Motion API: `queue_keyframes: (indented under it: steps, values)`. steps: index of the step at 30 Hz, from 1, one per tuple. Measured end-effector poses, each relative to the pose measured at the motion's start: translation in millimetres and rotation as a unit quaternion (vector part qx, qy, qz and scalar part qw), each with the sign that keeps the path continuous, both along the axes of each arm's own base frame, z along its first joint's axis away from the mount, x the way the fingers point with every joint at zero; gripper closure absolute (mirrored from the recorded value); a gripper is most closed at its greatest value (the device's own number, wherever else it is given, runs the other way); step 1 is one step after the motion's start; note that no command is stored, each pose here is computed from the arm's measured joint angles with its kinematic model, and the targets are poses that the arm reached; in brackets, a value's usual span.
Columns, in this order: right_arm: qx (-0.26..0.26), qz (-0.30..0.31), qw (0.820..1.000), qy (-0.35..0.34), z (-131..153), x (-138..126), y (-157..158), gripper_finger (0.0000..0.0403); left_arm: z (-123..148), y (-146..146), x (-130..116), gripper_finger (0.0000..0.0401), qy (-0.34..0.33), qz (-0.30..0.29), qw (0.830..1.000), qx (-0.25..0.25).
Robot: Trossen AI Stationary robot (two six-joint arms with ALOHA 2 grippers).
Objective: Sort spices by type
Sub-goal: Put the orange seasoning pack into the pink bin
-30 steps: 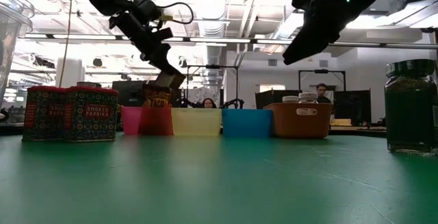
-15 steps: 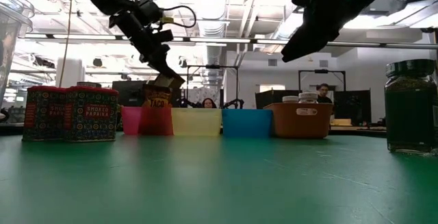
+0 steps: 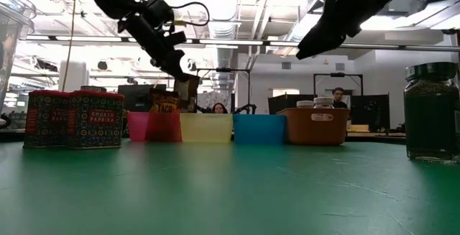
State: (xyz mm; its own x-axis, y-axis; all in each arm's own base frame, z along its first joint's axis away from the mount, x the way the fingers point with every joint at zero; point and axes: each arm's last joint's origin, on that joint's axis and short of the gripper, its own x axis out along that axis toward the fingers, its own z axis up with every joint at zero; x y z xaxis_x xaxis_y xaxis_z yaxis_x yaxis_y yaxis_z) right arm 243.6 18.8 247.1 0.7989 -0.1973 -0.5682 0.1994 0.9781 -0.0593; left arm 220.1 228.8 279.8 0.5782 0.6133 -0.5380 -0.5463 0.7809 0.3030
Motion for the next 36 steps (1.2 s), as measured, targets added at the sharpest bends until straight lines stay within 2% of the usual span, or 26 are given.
queue_keyframes:
  steps: [3, 8, 17, 24, 28, 32, 36]
  values:
    - [0.0, 0.005, 1.0, 0.0, 0, 0, 2, 0.0104, -10, -1, 0, 0.04, 0.001, 0.008, 1.0, 0.009]
    - [0.005, 0.007, 1.0, -0.001, 0, 0, 5, 0.0104, -12, -4, 3, 0.04, 0.017, 0.049, 0.998, 0.042]
    - [0.006, 0.006, 1.0, -0.001, 0, 0, 5, 0.0104, -16, -11, 5, 0.0401, 0.048, 0.032, 0.998, 0.036]
    - [0.006, 0.004, 1.0, 0.0, 0, 0, 4, 0.0104, -7, -14, 3, 0.0401, 0.048, 0.015, 0.997, 0.061]
    - [0.006, 0.004, 1.0, 0.0, 0, 0, 4, 0.0104, -5, -17, 0, 0.0401, 0.056, 0.009, 0.997, 0.057]
    - [0.006, 0.004, 1.0, 0.0, 0, 0, 4, 0.0104, -13, -19, -2, 0.0401, 0.081, 0.009, 0.996, 0.028]
    - [0.006, 0.004, 1.0, 0.0, 0, 0, 4, 0.0104, -14, -19, -1, 0.0401, 0.079, 0.026, 0.996, 0.027]
